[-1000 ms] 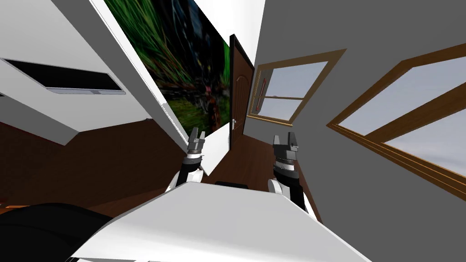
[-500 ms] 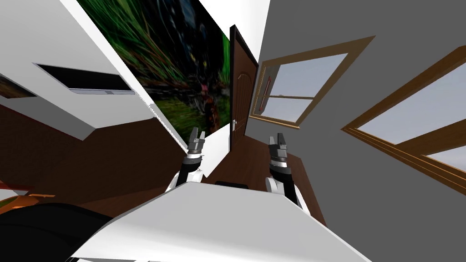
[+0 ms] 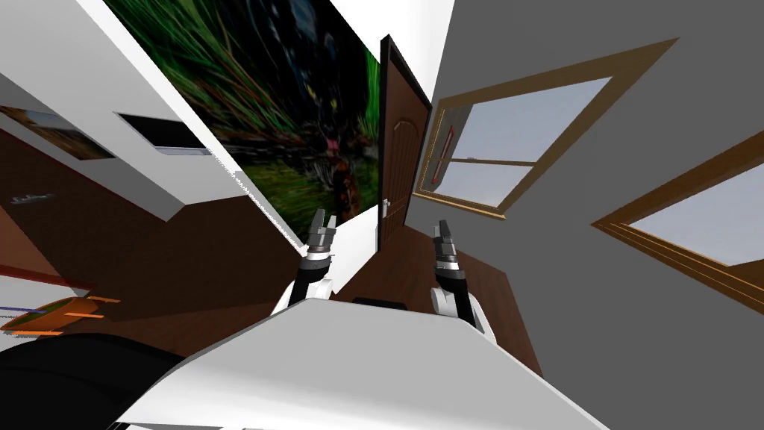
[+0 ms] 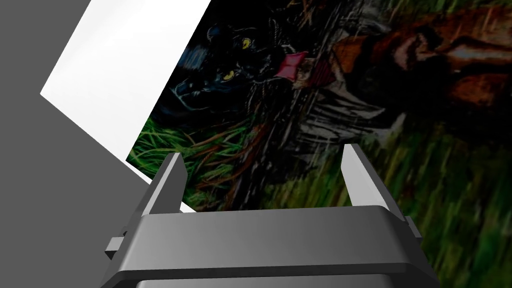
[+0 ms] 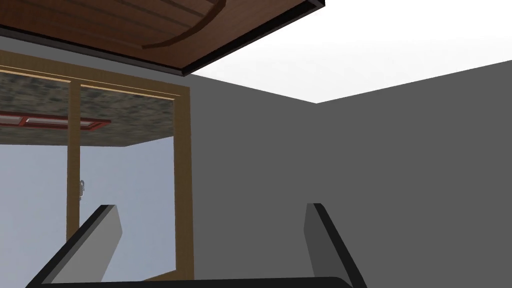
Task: Pull the door open
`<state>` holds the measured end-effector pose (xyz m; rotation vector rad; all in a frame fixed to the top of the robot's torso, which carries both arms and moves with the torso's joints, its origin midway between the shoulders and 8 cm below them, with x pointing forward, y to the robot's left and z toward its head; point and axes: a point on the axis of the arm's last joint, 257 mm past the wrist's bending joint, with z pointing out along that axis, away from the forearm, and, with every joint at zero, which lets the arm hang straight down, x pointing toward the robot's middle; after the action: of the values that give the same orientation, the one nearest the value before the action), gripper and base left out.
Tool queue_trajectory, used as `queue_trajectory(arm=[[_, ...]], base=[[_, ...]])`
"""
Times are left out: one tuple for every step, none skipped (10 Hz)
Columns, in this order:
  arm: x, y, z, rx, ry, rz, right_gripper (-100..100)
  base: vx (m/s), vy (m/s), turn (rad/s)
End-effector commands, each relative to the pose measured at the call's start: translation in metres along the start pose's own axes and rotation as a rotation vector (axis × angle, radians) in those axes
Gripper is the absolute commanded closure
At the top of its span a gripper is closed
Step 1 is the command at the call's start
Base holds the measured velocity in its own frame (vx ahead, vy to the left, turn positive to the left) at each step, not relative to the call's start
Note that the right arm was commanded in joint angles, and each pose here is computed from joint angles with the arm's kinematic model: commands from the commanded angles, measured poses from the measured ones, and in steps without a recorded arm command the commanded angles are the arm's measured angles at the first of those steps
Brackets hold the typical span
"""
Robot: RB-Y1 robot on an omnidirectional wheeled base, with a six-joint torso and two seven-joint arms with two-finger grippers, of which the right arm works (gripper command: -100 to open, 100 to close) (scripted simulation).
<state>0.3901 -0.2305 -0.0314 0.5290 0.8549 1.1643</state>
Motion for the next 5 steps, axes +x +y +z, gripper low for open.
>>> queue_trajectory(arm=[[0.009,-0.01,0.0019,0.016,0.023,-0.041,-100],[0.014,-0.015,0.0022,0.023,0.035,-0.059,-100],[0.018,-0.02,0.0024,0.03,0.046,-0.078,-100],[0.023,-0.026,0.0026,0.037,0.058,-0.097,-100],[0.032,-0.036,0.0028,0.049,0.083,-0.136,-100]], base=[[0.114,-0.105,0.115],[0.119,-0.101,0.088],[0.095,-0.082,0.099],[0.076,-0.068,0.093],[0.104,-0.082,0.174]])
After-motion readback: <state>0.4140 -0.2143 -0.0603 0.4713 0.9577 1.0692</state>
